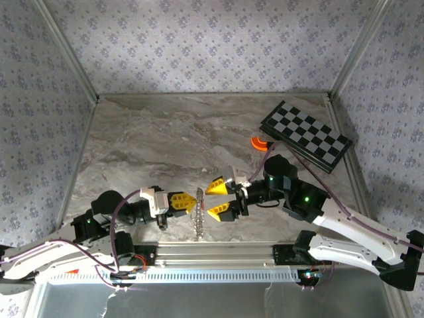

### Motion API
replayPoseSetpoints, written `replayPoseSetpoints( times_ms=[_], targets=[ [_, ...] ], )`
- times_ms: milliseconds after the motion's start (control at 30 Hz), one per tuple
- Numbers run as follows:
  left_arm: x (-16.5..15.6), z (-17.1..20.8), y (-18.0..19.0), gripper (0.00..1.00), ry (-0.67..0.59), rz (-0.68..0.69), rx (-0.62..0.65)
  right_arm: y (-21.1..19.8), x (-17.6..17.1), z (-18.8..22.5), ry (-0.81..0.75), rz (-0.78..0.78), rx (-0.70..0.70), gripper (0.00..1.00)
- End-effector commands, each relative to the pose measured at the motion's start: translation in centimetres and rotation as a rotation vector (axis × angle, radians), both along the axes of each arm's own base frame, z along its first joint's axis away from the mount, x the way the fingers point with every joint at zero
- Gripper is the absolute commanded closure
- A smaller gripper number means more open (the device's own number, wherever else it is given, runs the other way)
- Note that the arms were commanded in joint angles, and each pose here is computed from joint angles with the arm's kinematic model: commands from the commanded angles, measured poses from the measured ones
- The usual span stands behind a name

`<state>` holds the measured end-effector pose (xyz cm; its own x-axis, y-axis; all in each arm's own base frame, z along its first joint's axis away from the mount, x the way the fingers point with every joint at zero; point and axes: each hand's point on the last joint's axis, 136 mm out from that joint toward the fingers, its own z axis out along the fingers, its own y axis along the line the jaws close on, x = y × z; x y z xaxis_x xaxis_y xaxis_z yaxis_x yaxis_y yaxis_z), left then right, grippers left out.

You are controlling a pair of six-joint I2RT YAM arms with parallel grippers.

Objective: Put the keys on the keyring

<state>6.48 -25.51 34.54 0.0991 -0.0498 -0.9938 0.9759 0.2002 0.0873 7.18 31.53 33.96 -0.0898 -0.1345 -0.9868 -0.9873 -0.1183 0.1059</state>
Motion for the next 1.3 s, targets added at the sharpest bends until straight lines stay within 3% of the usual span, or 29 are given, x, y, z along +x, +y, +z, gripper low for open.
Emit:
replayPoseSetpoints(
  times_ms=[0, 367, 800, 1000, 1267],
  targets=[
    [-0.8, 2.4, 0.4, 1.00, -0.021, -0.036, -0.082, 0.4, 0.0, 1.0, -0.019, 0.003, 0.039, 0.48],
    [-0.8, 2.3, 0.4, 1.00, -0.015, -0.036, -0.076, 0.7, -0.7, 0.9, -0.028, 0.041, 0.029, 0.70],
    [-0.8, 2.3, 0.4, 1.00, -0.011, -0.035, -0.073, 0.7, -0.5, 0.8, -0.032, 0.033, 0.017, 0.87],
    [-0.8, 2.2, 0.7, 1.00, -0.020, -0.031, -0.082, 1.1, 0.0, 0.4, -0.024, 0.015, -0.009, 1.00],
    [-0.8, 2.4, 0.9, 1.00, -0.020, -0.027, -0.089, 1.0, 0.4, -0.2, -0.032, -0.014, -0.029, 1.00]
  ],
)
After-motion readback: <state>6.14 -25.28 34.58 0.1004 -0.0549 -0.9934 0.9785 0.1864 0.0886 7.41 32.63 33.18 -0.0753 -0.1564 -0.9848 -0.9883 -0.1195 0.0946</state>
